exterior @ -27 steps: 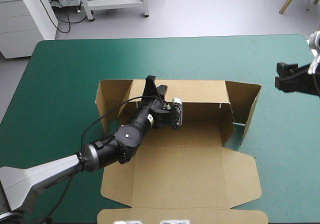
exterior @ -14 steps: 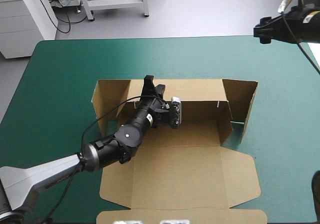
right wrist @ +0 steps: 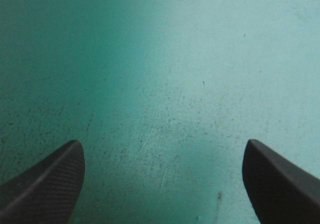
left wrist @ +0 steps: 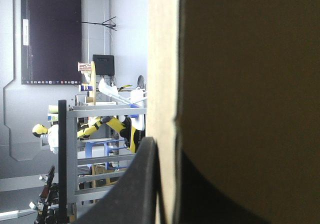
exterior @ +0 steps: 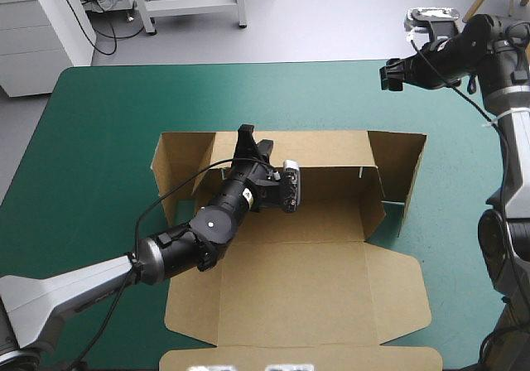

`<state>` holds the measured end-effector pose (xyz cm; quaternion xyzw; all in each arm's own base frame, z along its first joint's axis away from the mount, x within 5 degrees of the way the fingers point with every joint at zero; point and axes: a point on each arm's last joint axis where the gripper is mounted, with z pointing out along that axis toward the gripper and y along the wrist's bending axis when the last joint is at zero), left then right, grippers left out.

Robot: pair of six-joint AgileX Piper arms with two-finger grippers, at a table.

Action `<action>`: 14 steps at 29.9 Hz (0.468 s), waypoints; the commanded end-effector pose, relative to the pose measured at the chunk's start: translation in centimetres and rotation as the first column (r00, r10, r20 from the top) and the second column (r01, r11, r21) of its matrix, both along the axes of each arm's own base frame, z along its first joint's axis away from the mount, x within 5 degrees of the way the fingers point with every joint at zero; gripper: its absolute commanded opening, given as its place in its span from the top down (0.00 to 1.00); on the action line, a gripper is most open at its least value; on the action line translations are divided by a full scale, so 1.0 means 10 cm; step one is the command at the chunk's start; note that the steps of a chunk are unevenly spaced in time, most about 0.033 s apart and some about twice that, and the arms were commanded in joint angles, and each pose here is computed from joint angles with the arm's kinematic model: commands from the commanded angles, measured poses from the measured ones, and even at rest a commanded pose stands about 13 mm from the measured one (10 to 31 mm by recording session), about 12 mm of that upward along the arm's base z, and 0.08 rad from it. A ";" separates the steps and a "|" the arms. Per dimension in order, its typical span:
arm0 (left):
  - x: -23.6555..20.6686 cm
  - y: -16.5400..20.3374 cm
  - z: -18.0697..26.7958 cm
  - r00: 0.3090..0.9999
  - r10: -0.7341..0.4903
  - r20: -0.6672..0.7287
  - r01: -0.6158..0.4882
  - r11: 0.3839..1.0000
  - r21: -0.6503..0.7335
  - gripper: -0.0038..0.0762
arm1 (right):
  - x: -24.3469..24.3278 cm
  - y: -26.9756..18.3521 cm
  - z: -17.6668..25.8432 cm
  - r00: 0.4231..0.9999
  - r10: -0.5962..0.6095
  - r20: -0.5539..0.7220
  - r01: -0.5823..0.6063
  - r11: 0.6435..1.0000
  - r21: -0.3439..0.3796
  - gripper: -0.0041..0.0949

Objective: Fold the box

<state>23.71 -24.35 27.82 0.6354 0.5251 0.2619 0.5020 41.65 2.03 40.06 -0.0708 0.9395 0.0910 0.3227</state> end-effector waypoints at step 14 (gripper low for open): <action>0.01 0.09 -0.02 0.993 0.096 -0.073 -0.102 0.991 -0.081 0.96 | -0.09 0.00 -0.54 0.983 0.019 -0.183 -0.017 1.000 0.012 0.15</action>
